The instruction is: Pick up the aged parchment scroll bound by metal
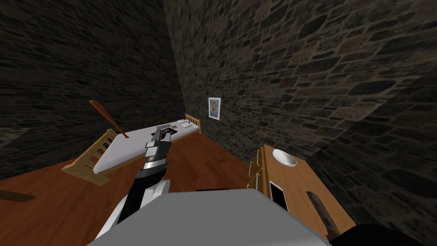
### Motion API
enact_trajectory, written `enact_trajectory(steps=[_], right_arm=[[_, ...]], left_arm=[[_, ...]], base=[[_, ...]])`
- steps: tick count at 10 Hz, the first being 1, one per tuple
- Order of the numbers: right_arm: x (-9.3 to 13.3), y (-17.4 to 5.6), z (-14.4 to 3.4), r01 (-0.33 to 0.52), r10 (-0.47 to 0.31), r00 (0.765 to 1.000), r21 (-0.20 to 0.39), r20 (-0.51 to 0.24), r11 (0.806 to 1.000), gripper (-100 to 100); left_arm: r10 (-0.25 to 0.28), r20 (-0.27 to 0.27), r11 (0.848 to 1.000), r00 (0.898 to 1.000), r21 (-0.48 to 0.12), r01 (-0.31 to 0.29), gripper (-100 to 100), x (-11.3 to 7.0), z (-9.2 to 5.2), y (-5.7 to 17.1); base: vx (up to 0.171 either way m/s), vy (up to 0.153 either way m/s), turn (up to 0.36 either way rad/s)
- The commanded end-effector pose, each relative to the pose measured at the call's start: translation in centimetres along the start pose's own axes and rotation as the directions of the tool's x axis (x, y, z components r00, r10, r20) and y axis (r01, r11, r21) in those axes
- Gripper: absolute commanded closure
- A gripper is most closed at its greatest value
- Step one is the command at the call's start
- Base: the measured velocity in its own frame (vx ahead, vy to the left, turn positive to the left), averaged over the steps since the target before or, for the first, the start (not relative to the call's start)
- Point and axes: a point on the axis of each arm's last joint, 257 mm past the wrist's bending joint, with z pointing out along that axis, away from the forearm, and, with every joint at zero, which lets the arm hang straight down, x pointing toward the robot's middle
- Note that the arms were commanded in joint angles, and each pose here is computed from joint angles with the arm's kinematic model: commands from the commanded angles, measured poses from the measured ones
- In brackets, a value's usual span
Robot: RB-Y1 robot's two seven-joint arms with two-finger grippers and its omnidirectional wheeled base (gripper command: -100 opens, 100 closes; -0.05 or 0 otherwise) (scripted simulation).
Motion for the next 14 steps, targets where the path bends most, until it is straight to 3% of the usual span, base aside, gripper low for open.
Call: enact_trajectory(steps=[1, 2, 4, 5, 6, 10, 11, 12, 14], right_arm=[[0.0, 0.0, 0.0, 0.000, 0.000, 1.000, 0.000, 0.000, 1.000, 0], [0.7, 0.2, 0.7, -0.005, 0.005, 1.000, 0.001, 0.002, 1.000, -100], [1.5, 0.4, 1.6, -0.011, 0.011, 1.000, 0.003, 0.005, 1.000, -100], [1.3, 0.3, 1.2, -0.010, 0.010, 1.000, 0.000, 0.004, 1.000, -100], [1.3, 0.3, 1.3, -0.009, 0.009, 1.000, 0.002, 0.004, 1.000, 100], [1.5, 0.2, 1.1, 0.000, 0.000, 1.000, 0.000, -0.003, 1.000, 100], [1.5, 0.1, 1.0, -0.001, 0.001, 1.000, 0.002, -0.002, 1.000, 0], [1.7, 0.5, 1.8, -0.012, 0.012, 1.000, 0.003, 0.005, 1.000, 100], [0.3, 0.1, 0.4, -0.002, 0.002, 1.000, 0.000, 0.001, 1.000, 100]], left_arm=[[0.000, 0.000, 1.000, 1.000, 0.000, 0.000, 0, 0.0, 0.0, 0.0], [0.000, 0.000, 1.000, 1.000, 0.000, 0.000, 0, 0.0, 0.0, 0.0], [0.000, 0.000, 1.000, 1.000, 0.000, 0.000, 0, 0.0, 0.0, 0.0], [0.000, 0.000, 1.000, 1.000, 0.000, 0.000, 0, 0.0, 0.0, 0.0], [0.000, 0.000, 1.000, 1.000, 0.000, 0.000, 0, 0.0, 0.0, 0.0], [0.000, 0.000, 1.000, 1.000, 0.000, 0.000, 0, 0.0, 0.0, 0.0], [0.000, 0.000, 1.000, 1.000, 0.000, 0.000, 0, 0.0, 0.0, 0.0], [0.000, 0.000, 1.000, 1.000, 0.000, 0.000, 0, 0.0, 0.0, 0.0], [0.000, 0.000, 1.000, 1.000, 0.000, 0.000, 0, 0.0, 0.0, 0.0]], base=[[0.013, -0.015, 0.000], [0.013, -0.023, 0.039], [0.012, -0.036, 0.043], [0.003, -0.017, 0.010], [0.000, 0.000, 0.000], [-0.002, -0.004, 0.003], [0.000, 0.000, 0.000], [0.002, -0.008, -0.001], [-0.006, 0.035, -0.052]])
